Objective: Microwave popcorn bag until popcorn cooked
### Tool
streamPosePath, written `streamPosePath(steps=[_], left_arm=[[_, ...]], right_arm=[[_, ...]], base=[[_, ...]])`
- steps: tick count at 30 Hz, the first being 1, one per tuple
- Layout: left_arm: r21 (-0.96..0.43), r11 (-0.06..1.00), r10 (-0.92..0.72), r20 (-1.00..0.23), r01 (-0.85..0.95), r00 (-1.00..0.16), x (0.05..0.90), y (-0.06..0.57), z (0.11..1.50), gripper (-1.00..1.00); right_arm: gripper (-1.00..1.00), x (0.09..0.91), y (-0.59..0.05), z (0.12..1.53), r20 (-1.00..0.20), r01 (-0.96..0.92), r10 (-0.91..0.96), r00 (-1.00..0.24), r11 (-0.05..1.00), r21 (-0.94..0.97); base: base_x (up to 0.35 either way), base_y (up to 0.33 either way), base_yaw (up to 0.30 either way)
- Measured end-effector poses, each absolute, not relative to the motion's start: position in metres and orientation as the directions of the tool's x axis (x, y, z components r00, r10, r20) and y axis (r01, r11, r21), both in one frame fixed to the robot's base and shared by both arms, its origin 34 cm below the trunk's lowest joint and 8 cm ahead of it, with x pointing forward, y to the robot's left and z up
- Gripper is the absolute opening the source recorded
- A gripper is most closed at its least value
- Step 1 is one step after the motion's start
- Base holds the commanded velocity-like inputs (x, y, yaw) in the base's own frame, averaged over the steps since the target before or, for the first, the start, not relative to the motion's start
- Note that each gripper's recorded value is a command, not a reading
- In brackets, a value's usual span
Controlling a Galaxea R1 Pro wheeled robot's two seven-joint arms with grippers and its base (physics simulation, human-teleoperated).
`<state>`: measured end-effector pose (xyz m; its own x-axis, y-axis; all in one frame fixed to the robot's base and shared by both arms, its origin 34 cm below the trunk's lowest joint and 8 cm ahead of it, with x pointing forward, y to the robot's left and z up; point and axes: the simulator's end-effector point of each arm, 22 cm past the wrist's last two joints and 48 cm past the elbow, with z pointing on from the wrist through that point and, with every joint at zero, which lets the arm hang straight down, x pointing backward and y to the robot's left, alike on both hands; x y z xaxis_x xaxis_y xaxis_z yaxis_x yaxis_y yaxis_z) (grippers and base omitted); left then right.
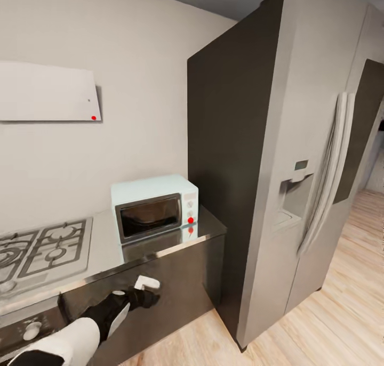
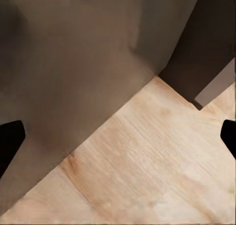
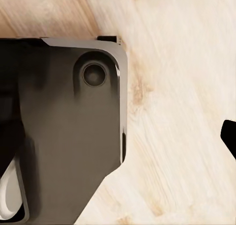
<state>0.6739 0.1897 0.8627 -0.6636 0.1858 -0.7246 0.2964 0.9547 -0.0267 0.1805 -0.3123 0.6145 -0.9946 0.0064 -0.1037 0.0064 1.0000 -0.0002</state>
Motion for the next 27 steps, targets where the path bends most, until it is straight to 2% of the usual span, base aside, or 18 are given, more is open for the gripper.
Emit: streamPosePath(steps=[4, 10, 12, 16, 17, 18, 21, 24, 27], left_arm=[[-0.006, 0.969, 0.179, -0.668, 0.245, -0.722, 0.628, 0.214, 0.809, 1.00], [0.014, 0.979, 0.178, -0.545, 0.204, -0.819, 0.532, 0.231, 0.734, 1.00], [0.008, 0.980, 0.179, -0.470, 0.198, -0.864, 0.471, 0.233, 0.699, 1.00], [0.097, 0.984, 0.173, -0.293, 0.151, -0.940, 0.357, 0.293, 0.650, 1.00], [0.139, 0.980, 0.162, -0.132, 0.143, -0.978, 0.294, 0.329, 0.636, 1.00], [0.143, 0.979, 0.154, -0.043, 0.146, -0.987, 0.252, 0.337, 0.629, 1.00], [0.145, 0.978, 0.135, 0.098, 0.148, -0.986, 0.210, 0.344, 0.627, 1.00], [0.142, 0.981, 0.116, 0.127, 0.134, -0.985, 0.198, 0.344, 0.627, 1.00], [0.117, 0.992, 0.031, 0.129, 0.046, -0.991, 0.190, 0.333, 0.625, 1.00]], right_arm=[[1.00, 0.182, -0.312, 0.615, -0.111, 0.006, 0.006, -0.994, 1.000, 0.000], [1.00, 0.182, -0.313, 0.615, -0.112, 0.006, 0.006, -0.994, 1.000, -0.002], [1.00, 0.182, -0.313, 0.615, -0.113, 0.007, 0.007, -0.994, 1.000, -0.003], [1.00, 0.183, -0.313, 0.615, -0.117, 0.012, 0.012, -0.993, 1.000, -0.003], [1.00, 0.187, -0.313, 0.616, -0.133, 0.013, 0.013, -0.991, 1.000, -0.003], [1.00, 0.190, -0.313, 0.616, -0.143, 0.013, 0.012, -0.990, 1.000, -0.003], [1.00, 0.197, -0.314, 0.617, -0.176, 0.010, 0.009, -0.984, 1.000, -0.004], [1.00, 0.199, -0.314, 0.617, -0.185, 0.009, 0.008, -0.983, 1.000, -0.005], [1.00, 0.207, -0.317, 0.619, -0.202, 0.008, 0.006, -0.979, 1.000, -0.011]], base=[[-0.280, 0.000, 0.000], [-0.059, 0.000, 0.000], [-0.009, 0.000, 0.084], [-0.001, 0.000, 0.229], [0.000, 0.000, 0.259], [0.000, 0.000, 0.263], [0.000, 0.000, 0.266], [0.000, 0.000, 0.267], [0.000, 0.000, 0.268]])
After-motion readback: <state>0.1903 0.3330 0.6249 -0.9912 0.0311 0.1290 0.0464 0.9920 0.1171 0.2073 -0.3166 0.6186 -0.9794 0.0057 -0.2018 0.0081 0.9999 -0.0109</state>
